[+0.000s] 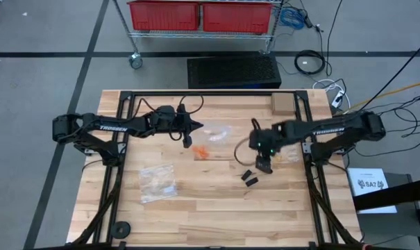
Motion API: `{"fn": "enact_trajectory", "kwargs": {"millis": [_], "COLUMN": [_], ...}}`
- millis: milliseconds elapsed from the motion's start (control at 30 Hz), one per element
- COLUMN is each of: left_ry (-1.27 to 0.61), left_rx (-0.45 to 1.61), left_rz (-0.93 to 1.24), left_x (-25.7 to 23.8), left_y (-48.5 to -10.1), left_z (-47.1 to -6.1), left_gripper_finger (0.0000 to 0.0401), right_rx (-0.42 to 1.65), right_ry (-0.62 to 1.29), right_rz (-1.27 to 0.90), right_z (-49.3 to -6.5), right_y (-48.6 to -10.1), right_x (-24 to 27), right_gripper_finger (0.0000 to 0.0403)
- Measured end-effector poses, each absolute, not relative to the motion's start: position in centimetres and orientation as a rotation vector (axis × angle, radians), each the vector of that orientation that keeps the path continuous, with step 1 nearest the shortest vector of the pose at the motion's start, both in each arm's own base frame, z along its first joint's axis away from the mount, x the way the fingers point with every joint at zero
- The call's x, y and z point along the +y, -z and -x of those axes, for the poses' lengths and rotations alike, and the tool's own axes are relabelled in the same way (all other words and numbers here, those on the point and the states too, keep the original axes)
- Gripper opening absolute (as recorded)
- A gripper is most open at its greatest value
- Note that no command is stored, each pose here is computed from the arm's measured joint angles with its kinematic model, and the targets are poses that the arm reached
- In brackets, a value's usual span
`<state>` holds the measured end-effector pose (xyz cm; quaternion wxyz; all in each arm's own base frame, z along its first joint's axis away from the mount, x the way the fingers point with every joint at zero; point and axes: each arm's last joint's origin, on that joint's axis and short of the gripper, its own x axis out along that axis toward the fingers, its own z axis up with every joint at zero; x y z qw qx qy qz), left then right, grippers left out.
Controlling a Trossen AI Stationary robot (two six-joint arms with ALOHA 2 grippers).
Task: Sort rubber bands
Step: Put the black rubber band into the transparent zip bag
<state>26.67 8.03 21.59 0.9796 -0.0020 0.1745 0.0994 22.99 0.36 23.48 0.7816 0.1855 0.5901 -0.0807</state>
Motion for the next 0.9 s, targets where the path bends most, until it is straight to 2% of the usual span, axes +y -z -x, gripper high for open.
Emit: {"fn": "enact_trajectory", "kwargs": {"millis": [200, 367, 633, 767, 900], "left_ry": [-0.188, -0.185, -0.185, -0.185, -0.185], "left_rx": [0.35, 0.35, 0.35, 0.35, 0.35], "left_rz": [0.012, 0.013, 0.013, 0.014, 0.014], "left_x": [8.0, 8.0, 8.0, 8.0, 8.0], "left_y": [-21.6, -21.6, -21.6, -21.6, -21.6], "left_z": [-26.7, -26.7, -26.7, -26.7, -26.7], "left_gripper_finger": [0.0, 0.0, 0.0, 0.0, 0.0], "right_rx": [1.42, 1.389, 1.344, 1.343, 1.335], "right_ry": [0.199, 0.197, 0.353, 0.348, 0.332], "right_rz": [-0.501, -0.555, -0.494, -0.465, -0.445], "right_z": [-20.7, -20.1, -19.5, -19.8, -20.1], "right_y": [-18.9, -16.5, -14.5, -13.8, -13.9], "right_x": [2.7, 3.9, 4.1, 4.1, 4.1], "right_gripper_finger": [0.0208, 0.0208, 0.02, 0.0148, 0.0042]}}
